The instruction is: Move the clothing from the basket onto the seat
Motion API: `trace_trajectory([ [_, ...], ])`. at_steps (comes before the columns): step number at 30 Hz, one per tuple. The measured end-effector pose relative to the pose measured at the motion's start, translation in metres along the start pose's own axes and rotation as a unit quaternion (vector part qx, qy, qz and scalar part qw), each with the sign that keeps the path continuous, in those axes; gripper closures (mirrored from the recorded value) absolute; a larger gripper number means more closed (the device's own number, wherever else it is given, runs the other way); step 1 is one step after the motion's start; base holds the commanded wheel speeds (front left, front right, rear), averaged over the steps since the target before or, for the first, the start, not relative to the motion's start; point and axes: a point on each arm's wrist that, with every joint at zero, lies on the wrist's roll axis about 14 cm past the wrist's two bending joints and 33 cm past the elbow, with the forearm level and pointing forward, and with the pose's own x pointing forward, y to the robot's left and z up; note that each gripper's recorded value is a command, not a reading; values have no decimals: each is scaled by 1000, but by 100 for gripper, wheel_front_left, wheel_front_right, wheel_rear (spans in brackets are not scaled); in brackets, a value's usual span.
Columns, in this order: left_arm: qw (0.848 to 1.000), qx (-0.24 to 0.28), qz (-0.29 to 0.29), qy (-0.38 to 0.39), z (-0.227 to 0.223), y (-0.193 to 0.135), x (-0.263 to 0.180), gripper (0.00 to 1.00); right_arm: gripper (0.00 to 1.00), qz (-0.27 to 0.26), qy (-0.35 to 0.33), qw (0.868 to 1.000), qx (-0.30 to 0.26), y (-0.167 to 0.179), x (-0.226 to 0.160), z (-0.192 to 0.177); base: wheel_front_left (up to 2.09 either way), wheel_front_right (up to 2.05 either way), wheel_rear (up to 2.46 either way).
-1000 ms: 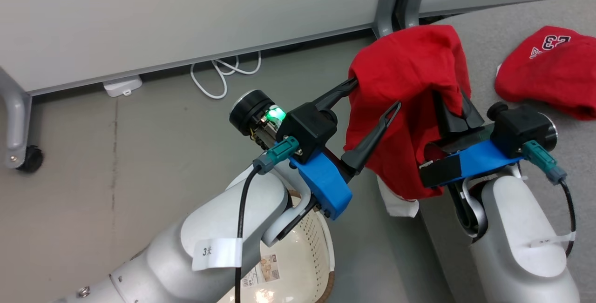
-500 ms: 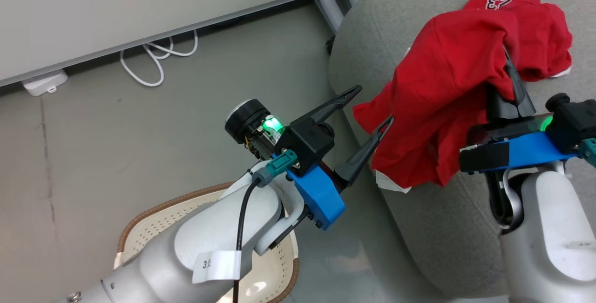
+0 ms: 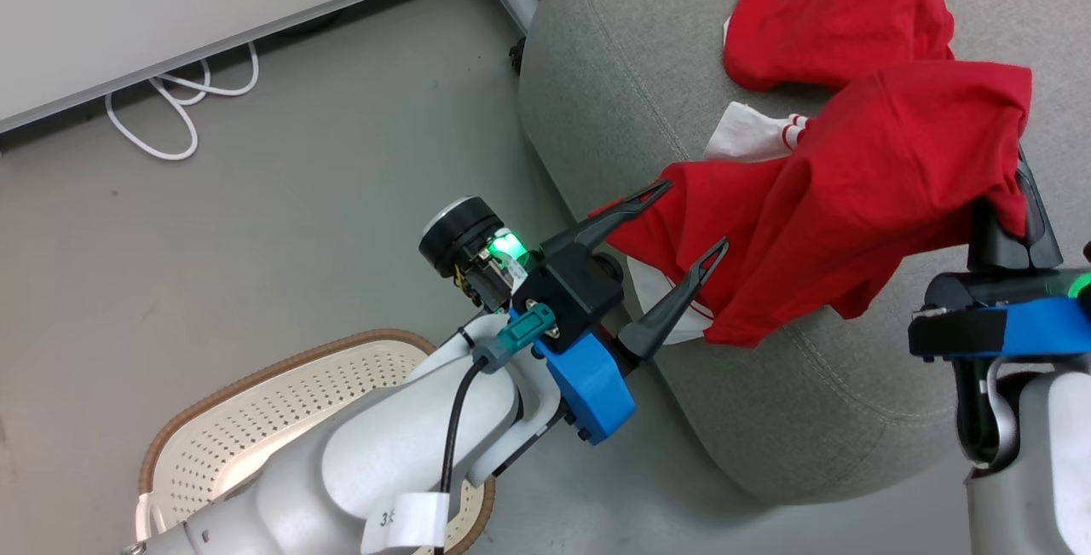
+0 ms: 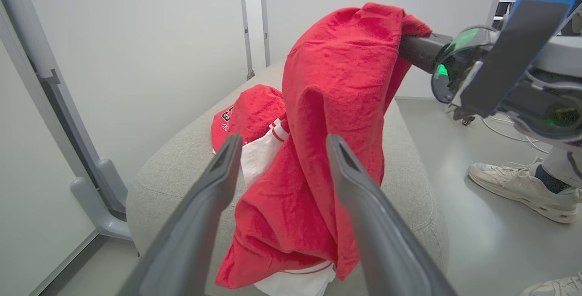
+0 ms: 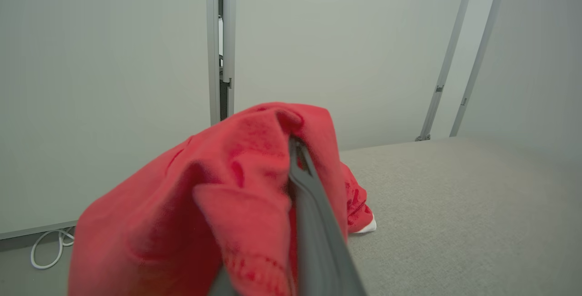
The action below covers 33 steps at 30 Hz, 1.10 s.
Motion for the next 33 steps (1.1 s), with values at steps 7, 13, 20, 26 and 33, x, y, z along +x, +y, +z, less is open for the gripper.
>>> trace_trajectory([
  [7, 1000, -5, -11, 2, -4, -8, 3, 0, 100, -19, 18, 1000, -10, -16, -18, -8, 0, 0, 0],
  [13, 1000, -2, -11, -3, -1, -10, 4, 0, 100, -18, 17, 1000, -8, -15, -19, -7, 0, 0, 0],
  [20, 1000, -7, 0, -9, -3, 2, 2, 0, 100, 5, -21, 1000, -11, 3, 15, 11, 0, 0, 0],
  [26, 1000, -9, 18, -8, -13, 27, -2, 0, 100, 25, -97, 994, -39, 14, 76, 54, 0, 0, 0],
  [33, 999, -16, 42, -4, -35, 63, -8, 0, 100, 20, -201, 976, -86, 9, 156, 120, 0, 0, 0],
])
